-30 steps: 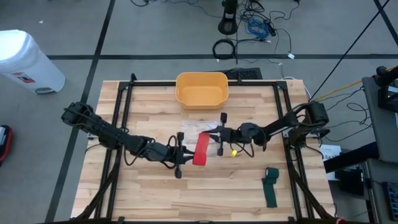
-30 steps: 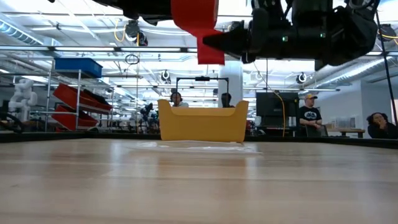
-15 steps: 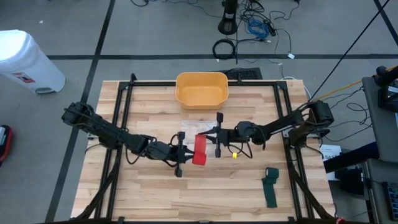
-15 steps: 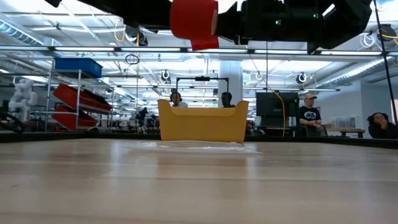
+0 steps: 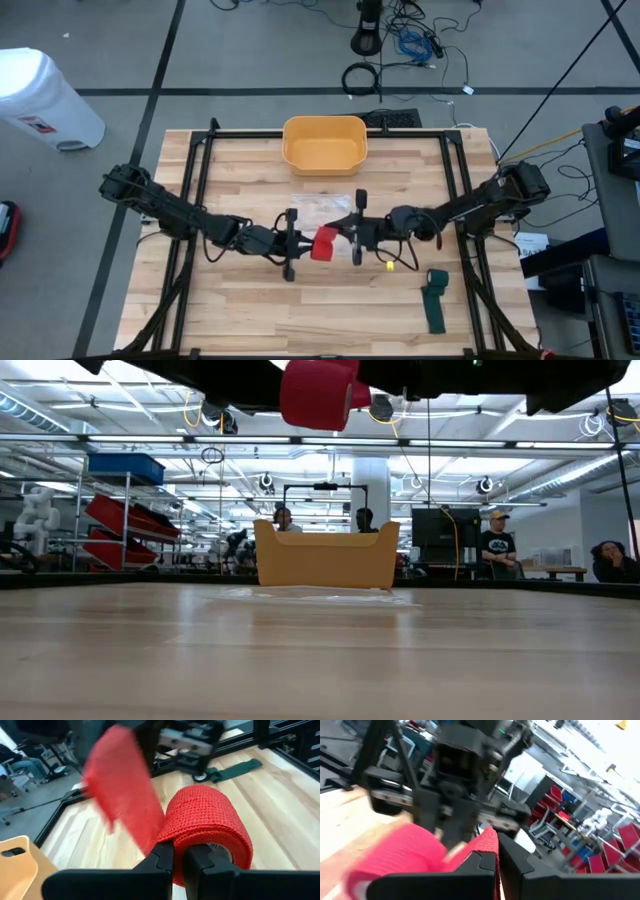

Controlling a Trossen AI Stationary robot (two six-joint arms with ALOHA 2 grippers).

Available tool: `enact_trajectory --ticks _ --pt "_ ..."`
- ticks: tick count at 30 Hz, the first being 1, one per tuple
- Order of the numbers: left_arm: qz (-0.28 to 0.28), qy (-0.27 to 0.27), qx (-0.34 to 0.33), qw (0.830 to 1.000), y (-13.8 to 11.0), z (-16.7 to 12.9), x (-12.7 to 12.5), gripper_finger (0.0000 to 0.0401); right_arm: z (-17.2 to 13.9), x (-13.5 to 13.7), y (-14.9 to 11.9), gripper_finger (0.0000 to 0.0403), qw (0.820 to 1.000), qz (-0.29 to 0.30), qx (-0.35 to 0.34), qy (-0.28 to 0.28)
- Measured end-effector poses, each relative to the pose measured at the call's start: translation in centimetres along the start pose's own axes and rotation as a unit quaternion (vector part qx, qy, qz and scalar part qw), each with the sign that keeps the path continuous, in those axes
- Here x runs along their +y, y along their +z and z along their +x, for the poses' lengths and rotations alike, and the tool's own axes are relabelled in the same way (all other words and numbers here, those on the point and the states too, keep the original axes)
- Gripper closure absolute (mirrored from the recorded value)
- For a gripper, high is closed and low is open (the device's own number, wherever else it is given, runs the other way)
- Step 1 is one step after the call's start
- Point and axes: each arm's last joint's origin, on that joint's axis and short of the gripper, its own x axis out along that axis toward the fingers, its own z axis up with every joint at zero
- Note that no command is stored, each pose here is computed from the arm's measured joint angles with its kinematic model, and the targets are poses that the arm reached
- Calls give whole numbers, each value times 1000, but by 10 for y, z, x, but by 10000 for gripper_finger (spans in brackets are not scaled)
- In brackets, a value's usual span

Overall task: Roll bandage
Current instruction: Roll the red bandage

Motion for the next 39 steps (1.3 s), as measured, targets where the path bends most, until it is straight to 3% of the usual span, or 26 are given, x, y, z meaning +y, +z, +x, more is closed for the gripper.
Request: enact_trajectory --ticks 8,21,29,34,39 --pt "-7 18 3 1000 -2 4 12 388 -1 11 12 403 999 -24 -27 34" --pt "1 22 -15 1000 0 6 21 388 2 17 9 400 996 -40 8 79" --pt "9 25 -15 1000 0 7 22 388 3 17 7 328 993 -83 12 86" --pt "6 34 -16 999 -1 8 26 388 2 18 8 274 985 -150 5 87" --pt "6 34 -23 999 0 8 27 388 1 20 7 256 975 -202 7 91"
